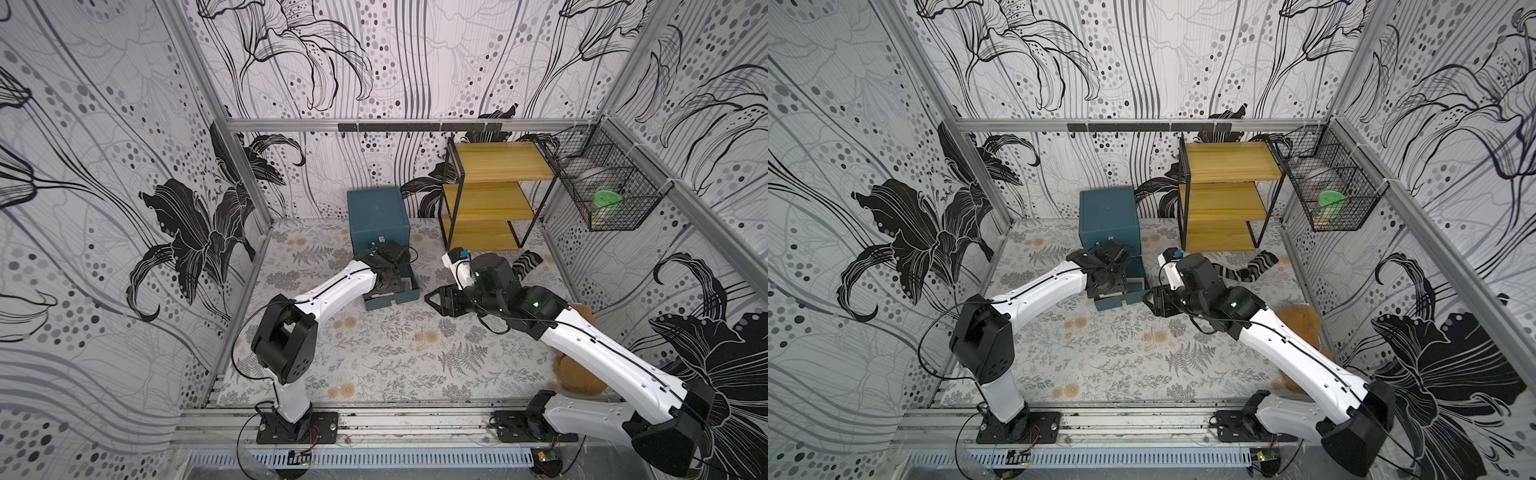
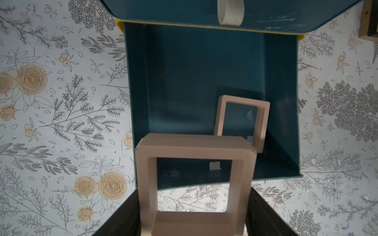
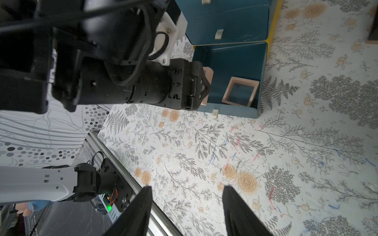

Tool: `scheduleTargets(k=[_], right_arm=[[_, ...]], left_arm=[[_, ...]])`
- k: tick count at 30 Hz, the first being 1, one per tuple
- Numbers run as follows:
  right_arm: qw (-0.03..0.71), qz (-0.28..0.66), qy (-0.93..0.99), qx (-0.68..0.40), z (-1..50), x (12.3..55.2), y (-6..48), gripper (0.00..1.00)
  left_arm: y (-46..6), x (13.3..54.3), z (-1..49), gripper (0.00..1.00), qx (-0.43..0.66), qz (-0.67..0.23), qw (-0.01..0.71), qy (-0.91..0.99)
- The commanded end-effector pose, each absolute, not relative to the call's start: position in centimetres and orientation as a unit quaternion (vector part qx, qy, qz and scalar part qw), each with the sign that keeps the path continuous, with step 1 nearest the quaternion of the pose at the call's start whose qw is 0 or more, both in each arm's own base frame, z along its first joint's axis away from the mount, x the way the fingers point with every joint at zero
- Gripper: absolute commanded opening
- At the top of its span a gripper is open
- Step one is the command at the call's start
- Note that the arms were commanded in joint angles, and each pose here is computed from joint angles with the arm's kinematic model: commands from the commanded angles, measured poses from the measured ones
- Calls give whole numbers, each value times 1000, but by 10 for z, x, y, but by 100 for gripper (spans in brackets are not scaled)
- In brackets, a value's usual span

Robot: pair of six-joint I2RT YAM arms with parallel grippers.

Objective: Place the brooch boxes into the drawer by color
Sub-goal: Place the brooch box in the drawer.

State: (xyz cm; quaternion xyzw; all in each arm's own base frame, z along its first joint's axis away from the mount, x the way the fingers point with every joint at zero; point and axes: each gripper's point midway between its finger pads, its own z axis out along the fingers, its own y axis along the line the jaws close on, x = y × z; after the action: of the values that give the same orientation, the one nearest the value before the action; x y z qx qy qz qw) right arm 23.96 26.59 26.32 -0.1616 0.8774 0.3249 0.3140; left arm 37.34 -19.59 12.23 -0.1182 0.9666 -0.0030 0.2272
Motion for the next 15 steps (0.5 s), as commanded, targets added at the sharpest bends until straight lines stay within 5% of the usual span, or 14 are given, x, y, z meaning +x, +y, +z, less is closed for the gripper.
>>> scheduleTargets(k=[1, 15], right_arm=[[325, 324, 876, -152, 271, 242, 262, 60], [318, 324, 879, -146, 265, 239, 260, 60]], left_arm=[[-196, 391, 124, 58, -113, 8, 248, 962], [-191, 413, 94, 58, -119, 41, 244, 962]])
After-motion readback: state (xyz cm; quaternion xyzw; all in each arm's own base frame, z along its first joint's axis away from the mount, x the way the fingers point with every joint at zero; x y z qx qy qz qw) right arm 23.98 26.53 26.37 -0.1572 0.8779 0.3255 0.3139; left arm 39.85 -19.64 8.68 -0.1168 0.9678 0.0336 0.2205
